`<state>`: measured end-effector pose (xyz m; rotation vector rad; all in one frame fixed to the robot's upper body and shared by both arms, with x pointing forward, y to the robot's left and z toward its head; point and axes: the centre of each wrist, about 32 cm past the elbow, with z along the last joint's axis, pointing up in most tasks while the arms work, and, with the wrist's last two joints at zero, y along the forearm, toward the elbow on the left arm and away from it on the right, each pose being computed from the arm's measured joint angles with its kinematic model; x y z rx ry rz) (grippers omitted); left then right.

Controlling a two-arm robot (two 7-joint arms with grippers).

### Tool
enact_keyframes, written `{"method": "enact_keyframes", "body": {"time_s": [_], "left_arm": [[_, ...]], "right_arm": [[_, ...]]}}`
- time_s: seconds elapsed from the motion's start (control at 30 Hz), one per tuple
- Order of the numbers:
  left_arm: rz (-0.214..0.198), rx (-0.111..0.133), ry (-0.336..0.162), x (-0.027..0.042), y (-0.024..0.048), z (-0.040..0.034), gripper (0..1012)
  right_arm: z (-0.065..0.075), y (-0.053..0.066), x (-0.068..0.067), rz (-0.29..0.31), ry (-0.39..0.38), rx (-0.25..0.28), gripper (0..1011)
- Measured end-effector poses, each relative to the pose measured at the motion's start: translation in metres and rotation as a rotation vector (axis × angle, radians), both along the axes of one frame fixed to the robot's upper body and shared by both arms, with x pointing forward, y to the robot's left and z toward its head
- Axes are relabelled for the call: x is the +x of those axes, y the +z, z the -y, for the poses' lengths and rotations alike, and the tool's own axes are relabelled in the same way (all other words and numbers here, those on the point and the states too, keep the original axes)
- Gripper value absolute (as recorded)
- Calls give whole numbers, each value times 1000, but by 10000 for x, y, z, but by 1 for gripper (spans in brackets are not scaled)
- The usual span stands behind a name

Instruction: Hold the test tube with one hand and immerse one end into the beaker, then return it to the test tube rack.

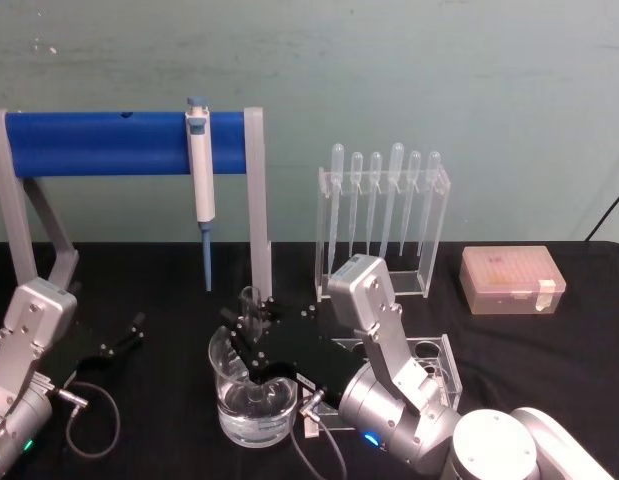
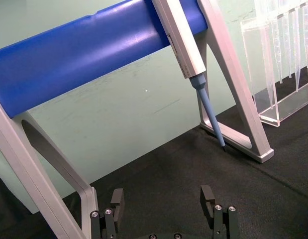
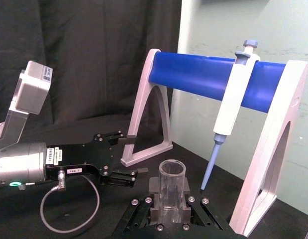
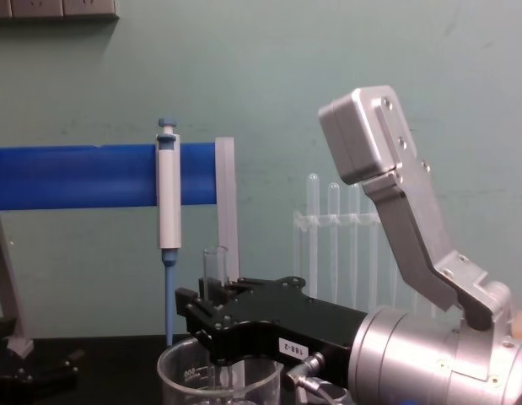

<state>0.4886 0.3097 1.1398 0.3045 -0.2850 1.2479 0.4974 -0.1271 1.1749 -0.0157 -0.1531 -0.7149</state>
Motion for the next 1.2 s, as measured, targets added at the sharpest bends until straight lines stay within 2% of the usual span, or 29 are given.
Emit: {"method": "enact_keyframes", "body": {"time_s": [1.2], "left_arm": [[0, 0, 0, 0, 0, 0, 1000]], "right_arm": [[0, 0, 0, 0, 0, 0, 224]]}}
